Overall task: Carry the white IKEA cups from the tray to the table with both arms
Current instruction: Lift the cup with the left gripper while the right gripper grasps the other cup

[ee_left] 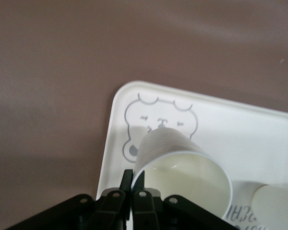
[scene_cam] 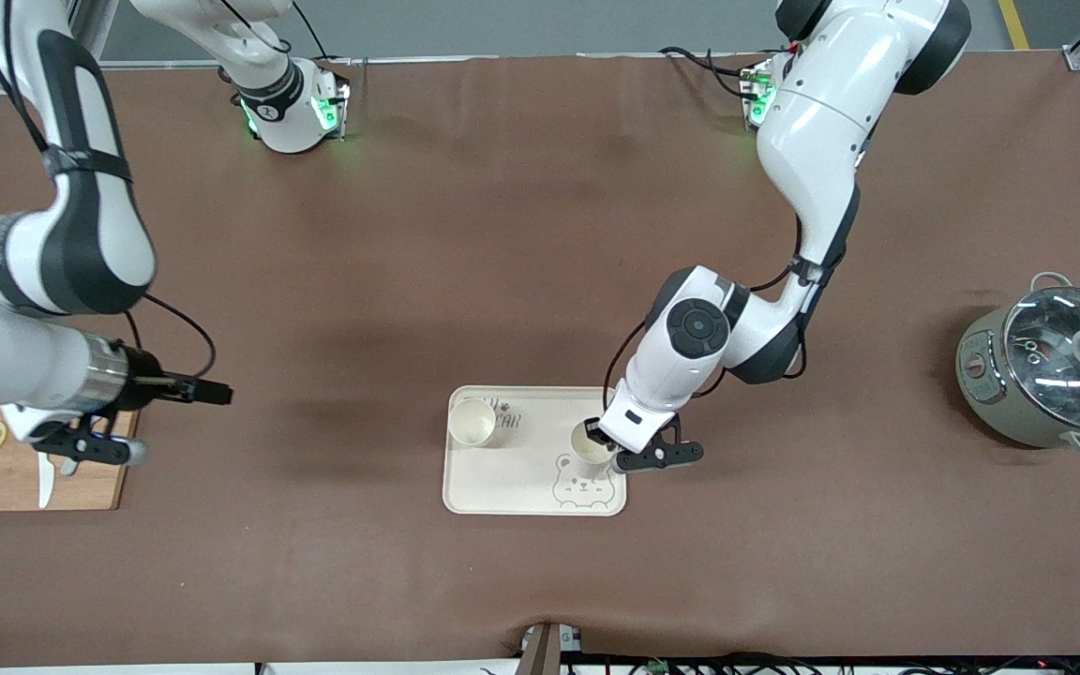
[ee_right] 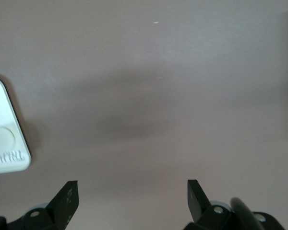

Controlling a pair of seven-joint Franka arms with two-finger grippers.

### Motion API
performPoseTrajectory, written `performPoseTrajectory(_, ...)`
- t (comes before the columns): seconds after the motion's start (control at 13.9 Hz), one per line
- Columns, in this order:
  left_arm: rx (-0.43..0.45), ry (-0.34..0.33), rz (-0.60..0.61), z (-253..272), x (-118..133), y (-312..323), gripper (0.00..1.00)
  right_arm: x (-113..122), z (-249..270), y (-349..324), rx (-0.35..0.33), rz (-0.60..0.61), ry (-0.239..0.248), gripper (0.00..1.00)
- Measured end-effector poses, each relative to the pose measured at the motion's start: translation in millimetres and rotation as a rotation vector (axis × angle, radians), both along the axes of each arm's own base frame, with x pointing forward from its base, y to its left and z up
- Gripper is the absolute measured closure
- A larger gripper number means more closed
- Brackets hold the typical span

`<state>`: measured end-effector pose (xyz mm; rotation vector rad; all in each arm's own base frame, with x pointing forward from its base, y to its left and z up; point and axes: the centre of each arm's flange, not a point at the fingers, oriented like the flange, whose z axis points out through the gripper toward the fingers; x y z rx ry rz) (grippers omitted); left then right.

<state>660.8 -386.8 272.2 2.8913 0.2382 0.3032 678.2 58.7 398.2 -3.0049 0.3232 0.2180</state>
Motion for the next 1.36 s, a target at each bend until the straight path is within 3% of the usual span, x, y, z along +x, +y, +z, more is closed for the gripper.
performPoseTrajectory(0.22, 0.011, -0.015, 0.013, 56, 7, 15, 0.97, 3, -39, 46, 0.049, -0.113, 0.055, 0.00)
performPoseTrajectory(0.65, 0.089, 0.043, 0.047, 142, 8, 86, 0.97, -3, -62, 135, 0.050, -0.321, 0.058, 0.00)
performPoseTrajectory(0.79, 0.115, 0.066, 0.044, 143, 5, 117, 0.97, -7, -70, 175, 0.051, -0.387, 0.027, 0.00)
performPoseTrajectory(1.36, 0.222, 0.193, -0.126, 58, -45, 279, 0.97, -27, -104, 255, 0.047, -0.546, 0.014, 0.00)
